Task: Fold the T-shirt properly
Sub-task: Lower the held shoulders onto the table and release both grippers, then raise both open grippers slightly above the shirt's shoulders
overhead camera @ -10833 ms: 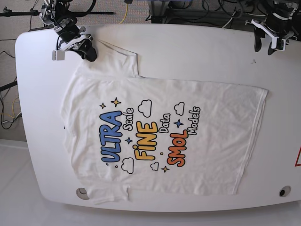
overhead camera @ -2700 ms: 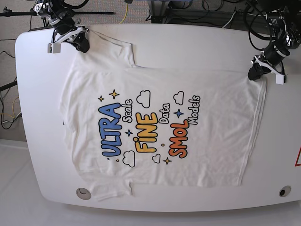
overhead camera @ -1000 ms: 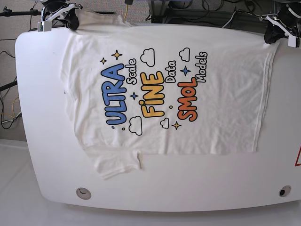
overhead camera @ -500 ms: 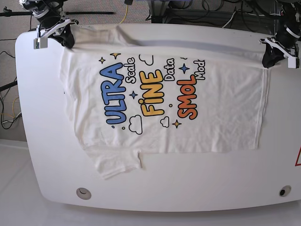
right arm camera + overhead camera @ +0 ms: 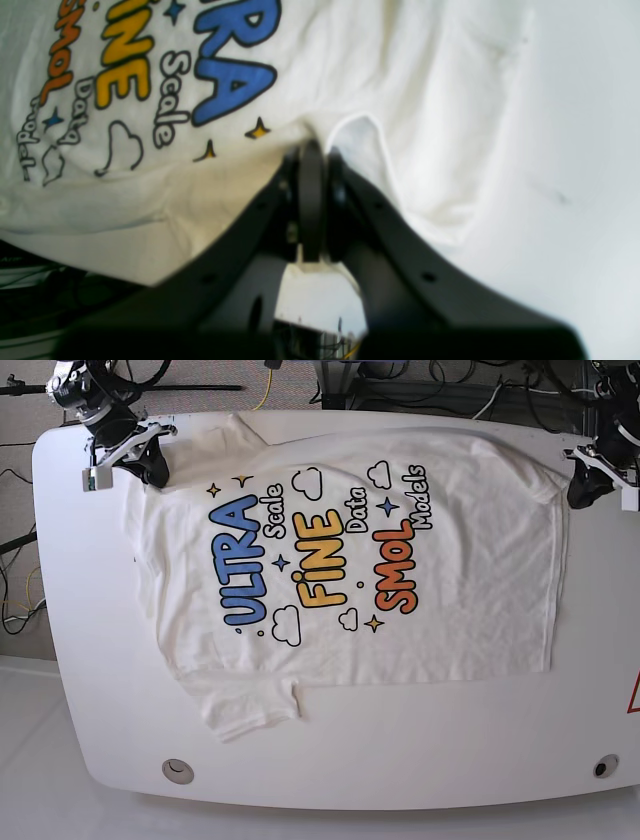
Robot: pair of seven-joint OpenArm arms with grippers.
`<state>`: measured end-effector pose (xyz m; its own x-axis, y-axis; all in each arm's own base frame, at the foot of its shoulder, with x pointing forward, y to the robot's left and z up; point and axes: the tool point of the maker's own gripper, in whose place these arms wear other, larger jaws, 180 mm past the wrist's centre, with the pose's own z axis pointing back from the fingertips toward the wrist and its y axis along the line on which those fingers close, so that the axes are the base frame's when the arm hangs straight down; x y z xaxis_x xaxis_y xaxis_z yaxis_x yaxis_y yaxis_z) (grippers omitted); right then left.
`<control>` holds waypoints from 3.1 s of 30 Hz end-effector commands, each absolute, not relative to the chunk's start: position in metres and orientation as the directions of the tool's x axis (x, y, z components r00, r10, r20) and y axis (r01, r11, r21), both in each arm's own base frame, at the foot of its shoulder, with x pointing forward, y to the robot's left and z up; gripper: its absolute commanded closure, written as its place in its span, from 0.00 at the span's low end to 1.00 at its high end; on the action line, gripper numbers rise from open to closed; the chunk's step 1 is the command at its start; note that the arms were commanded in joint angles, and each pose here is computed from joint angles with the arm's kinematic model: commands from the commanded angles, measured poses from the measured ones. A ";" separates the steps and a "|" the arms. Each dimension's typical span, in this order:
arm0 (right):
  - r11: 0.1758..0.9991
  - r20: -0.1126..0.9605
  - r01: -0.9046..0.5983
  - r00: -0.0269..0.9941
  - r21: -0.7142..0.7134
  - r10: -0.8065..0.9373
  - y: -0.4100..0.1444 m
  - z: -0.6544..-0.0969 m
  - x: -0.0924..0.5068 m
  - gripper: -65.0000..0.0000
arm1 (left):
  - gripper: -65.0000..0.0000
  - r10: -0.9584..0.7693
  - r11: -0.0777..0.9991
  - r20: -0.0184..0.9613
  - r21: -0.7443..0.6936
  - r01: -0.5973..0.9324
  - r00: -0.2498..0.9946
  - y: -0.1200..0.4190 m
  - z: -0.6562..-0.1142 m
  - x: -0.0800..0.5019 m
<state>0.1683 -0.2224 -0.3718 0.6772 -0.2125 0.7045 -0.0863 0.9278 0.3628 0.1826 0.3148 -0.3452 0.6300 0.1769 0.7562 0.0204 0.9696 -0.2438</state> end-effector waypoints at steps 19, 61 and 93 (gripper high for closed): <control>0.931 0.784 -0.269 0.620 0.248 -0.030 -0.190 -0.362 0.242 1.00 | 1.00 0.122 0.986 0.799 -0.167 0.022 0.589 0.322 -0.333 0.222; 0.930 0.840 -0.281 0.540 0.236 -0.050 -0.196 -0.330 0.282 0.91 | 0.74 0.091 0.993 0.851 -0.119 0.021 0.517 0.350 -0.297 0.245; 0.915 0.779 -0.241 0.616 0.323 -0.113 -0.178 -0.360 0.265 0.79 | 0.65 0.312 0.930 0.684 -0.362 -0.064 0.659 0.326 -0.381 0.257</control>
